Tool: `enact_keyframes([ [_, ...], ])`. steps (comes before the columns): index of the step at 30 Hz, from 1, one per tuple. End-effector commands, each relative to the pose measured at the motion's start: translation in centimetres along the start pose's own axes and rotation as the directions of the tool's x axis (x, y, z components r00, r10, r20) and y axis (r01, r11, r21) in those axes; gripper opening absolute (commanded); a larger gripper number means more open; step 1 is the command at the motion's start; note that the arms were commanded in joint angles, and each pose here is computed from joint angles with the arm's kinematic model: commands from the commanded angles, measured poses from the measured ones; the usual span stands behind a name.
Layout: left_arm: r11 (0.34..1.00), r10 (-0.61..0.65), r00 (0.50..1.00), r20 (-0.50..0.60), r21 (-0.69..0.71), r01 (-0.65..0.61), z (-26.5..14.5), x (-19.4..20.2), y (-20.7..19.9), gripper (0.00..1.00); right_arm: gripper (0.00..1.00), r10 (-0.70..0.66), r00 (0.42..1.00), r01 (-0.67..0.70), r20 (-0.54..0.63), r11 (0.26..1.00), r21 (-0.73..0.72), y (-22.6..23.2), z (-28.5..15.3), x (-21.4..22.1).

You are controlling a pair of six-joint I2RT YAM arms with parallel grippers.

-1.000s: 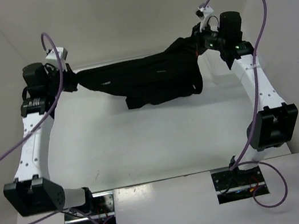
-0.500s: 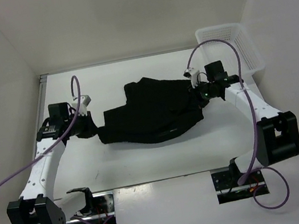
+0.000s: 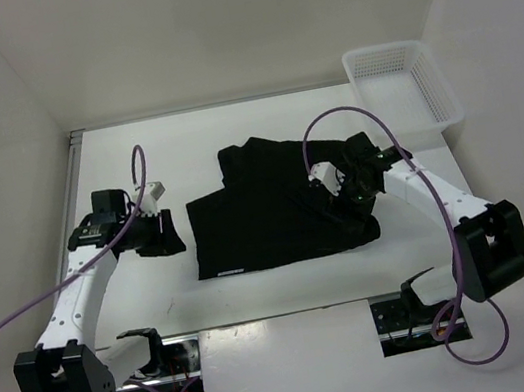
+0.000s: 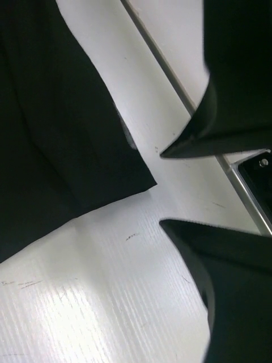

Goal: Fold and stack the shorts
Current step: Flatten the shorts out

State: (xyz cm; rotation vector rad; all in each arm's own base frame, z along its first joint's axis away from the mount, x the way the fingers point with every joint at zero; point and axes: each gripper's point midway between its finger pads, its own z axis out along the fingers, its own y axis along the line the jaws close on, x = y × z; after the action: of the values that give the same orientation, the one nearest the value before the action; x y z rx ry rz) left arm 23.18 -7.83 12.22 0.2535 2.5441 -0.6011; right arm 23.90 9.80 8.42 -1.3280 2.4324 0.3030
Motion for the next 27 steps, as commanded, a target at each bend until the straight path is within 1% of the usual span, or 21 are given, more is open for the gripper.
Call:
enact_keyframes([
  [1,0.999,0.044,0.996,0.081,0.007,-0.045,-0.4,-3.0,-0.2,0.59,0.92,-0.071,0.995,0.078,-0.071,0.992,0.095,-1.3,-1.1,1.2],
  [4,0.998,0.061,0.992,0.109,-0.041,-0.057,1.0,-5.6,1.5,0.67,0.96,-0.08,0.992,0.097,-0.099,0.98,0.174,-2.4,-2.3,1.7],
  [5,0.995,0.081,0.986,0.146,-0.062,-0.073,1.3,-7.1,2.0,0.67,0.96,-0.089,0.993,0.102,-0.071,0.975,0.2,-2.9,-2.5,1.0],
  [7,0.99,0.101,0.984,0.148,-0.115,-0.084,2.4,-8.3,3.1,0.68,0.96,-0.081,0.997,0.081,-0.011,0.965,0.248,-3.4,-3.6,-0.4],
  [8,0.985,0.123,0.974,0.188,-0.14,-0.097,2.2,-10.0,3.5,0.68,0.96,-0.076,0.997,0.07,0.011,0.965,0.253,-3.5,-4.0,-1.1],
  [10,0.977,0.149,0.972,0.179,-0.177,-0.117,3.2,-11.0,3.7,0.69,0.96,-0.038,0.996,0.015,0.081,0.964,0.266,-4.5,-5.3,-2.9],
  [13,0.966,0.204,0.956,0.212,-0.204,-0.16,4.9,-14.2,3.4,0.71,0.96,0.005,0.988,-0.04,0.155,0.974,0.224,-5.1,-5.4,-5.5],
  [14,0.96,0.226,0.938,0.262,-0.221,-0.17,5.1,-16.3,3.6,0.72,0.96,0.052,0.98,-0.092,0.192,0.974,0.206,-5.3,-5.2,-6.6],
  [15,0.961,0.225,0.94,0.258,-0.221,-0.169,6.5,-17.3,4.2,0.72,0.94,0.063,0.965,-0.123,0.253,0.966,0.228,-6.8,-5.8,-8.6],
  [16,0.961,0.256,0.908,0.331,-0.193,-0.2,6.0,-20.8,3.1,0.72,0.91,0.097,0.963,-0.154,0.252,0.964,0.216,-7.7,-4.5,-9.3],
  [17,0.961,0.268,0.898,0.348,-0.163,-0.224,6.6,-22.2,2.3,0.72,0.86,0.161,0.946,-0.227,0.282,0.948,0.221,-8.6,-4.2,-10.3],
  [18,0.965,0.258,0.909,0.326,-0.132,-0.226,8.7,-22.6,2.8,0.72,0.8,0.151,0.923,-0.252,0.353,0.933,0.258,-10.5,-4.8,-12.6],
  [19,0.963,0.271,0.902,0.335,-0.093,-0.255,9.7,-23.5,1.6,0.72,0.76,0.173,0.911,-0.288,0.375,0.917,0.277,-11.9,-4.6,-13.2],
  [20,0.956,0.292,0.881,0.371,-0.095,-0.277,9.6,-26.1,0.9,0.72,0.73,0.237,0.895,-0.353,0.377,0.893,0.277,-13.7,-3.2,-13.1],
  [21,0.959,0.283,0.9,0.331,-0.079,-0.273,12.5,-25.8,1.4,0.72,0.68,0.24,0.878,-0.385,0.414,0.868,0.315,-15.7,-3.9,-14.2],
  [22,0.956,0.293,0.896,0.334,-0.095,-0.278,13.5,-26.6,1.4,0.72,0.67,0.251,0.866,-0.409,0.432,0.852,0.326,-17.1,-3.7,-14.7],
  [23,0.954,0.299,0.905,0.302,-0.092,-0.285,16.5,-26.2,1.4,0.72,0.65,0.298,0.86,-0.446,0.415,0.833,0.327,-18.7,-2.1,-14.1],
  [24,0.948,0.318,0.887,0.335,-0.108,-0.299,16.7,-28.4,0.7,0.72,0.64,0.291,0.851,-0.462,0.438,0.812,0.358,-20.1,-2.7,-14.9],
  [25,0.945,0.327,0.882,0.339,-0.112,-0.307,17.5,-29.1,0.4,0.72,0.61,0.296,0.846,-0.477,0.445,0.793,0.379,-21.3,-2.7,-14.7],
  [26,0.943,0.332,0.889,0.316,-0.104,-0.315,19.7,-28.7,0.1,0.72,0.61,0.298,0.846,-0.481,0.441,0.784,0.393,-21.9,-2.4,-14.6],
  [27,0.941,0.339,0.884,0.32,-0.099,-0.325,20.3,-29.1,-0.4,0.72,0.61,0.319,0.849,-0.492,0.421,0.766,0.414,-22.7,-1.6,-13.7],
])
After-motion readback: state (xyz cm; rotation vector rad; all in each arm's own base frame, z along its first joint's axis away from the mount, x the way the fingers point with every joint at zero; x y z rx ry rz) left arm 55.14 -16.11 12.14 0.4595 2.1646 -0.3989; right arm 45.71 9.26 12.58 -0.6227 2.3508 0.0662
